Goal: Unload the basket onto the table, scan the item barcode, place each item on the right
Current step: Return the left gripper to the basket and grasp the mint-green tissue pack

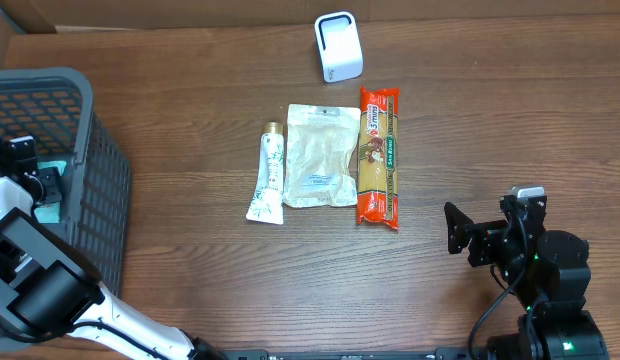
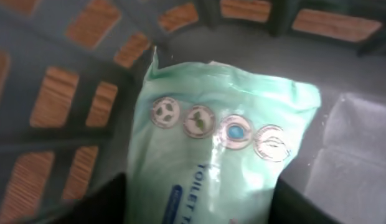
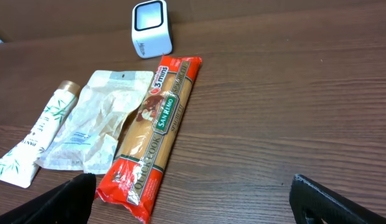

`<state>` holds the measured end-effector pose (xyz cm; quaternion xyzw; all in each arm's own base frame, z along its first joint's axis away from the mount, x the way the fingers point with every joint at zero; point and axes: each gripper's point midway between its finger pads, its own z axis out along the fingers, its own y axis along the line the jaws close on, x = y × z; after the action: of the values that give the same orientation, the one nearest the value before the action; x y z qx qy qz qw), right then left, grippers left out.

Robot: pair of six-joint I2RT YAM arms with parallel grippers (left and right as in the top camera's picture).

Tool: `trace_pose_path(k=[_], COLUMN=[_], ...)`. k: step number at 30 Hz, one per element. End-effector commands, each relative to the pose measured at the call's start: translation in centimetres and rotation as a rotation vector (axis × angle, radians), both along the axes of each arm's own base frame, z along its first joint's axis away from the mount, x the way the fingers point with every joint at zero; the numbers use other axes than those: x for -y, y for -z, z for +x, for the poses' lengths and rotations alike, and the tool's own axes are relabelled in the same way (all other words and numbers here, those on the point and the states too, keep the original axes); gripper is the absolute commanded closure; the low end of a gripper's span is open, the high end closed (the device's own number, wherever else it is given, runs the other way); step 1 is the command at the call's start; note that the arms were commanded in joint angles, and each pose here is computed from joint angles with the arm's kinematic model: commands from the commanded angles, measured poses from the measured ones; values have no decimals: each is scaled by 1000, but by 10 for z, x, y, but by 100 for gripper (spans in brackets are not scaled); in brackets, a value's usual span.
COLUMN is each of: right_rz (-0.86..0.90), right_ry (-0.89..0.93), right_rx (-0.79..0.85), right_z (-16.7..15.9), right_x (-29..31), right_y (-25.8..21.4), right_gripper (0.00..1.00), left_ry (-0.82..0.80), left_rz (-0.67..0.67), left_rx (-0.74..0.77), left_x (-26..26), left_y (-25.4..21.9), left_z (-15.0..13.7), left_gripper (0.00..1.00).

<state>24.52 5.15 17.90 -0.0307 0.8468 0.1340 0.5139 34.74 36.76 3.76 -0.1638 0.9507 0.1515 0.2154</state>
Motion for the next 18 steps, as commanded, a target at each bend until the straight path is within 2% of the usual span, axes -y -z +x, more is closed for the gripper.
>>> trace_pose_path(k=[1, 4, 6, 7, 8, 14, 18], right_rz=[-1, -1, -1, -1, -1, -1, -1], right_ry=[-2, -2, -2, -3, -2, -2, -2], right_rx=[1, 1, 1, 1, 1, 1, 1], right_z=[0, 0, 0, 0, 0, 0, 0], right_x=[-1, -1, -1, -1, -1, -1, -1], right_y=[1, 1, 1, 1, 1, 1, 1], right_gripper=[0, 0, 0, 0, 0, 0, 0], left_ry=[-68, -112, -147, -163, -176, -187, -155], left_rz=[-126, -164, -190, -201, -213, -252, -223], left_rx=[-106, -115, -118, -120, -125, -156, -128], left_x=[19, 25, 28, 30, 32, 45, 45], left_y=[52, 55, 56, 57, 58, 56, 25], left_z=[-25, -30, -33, -35, -36, -39, -24], left_gripper=[56, 64, 76, 88, 96, 96, 95])
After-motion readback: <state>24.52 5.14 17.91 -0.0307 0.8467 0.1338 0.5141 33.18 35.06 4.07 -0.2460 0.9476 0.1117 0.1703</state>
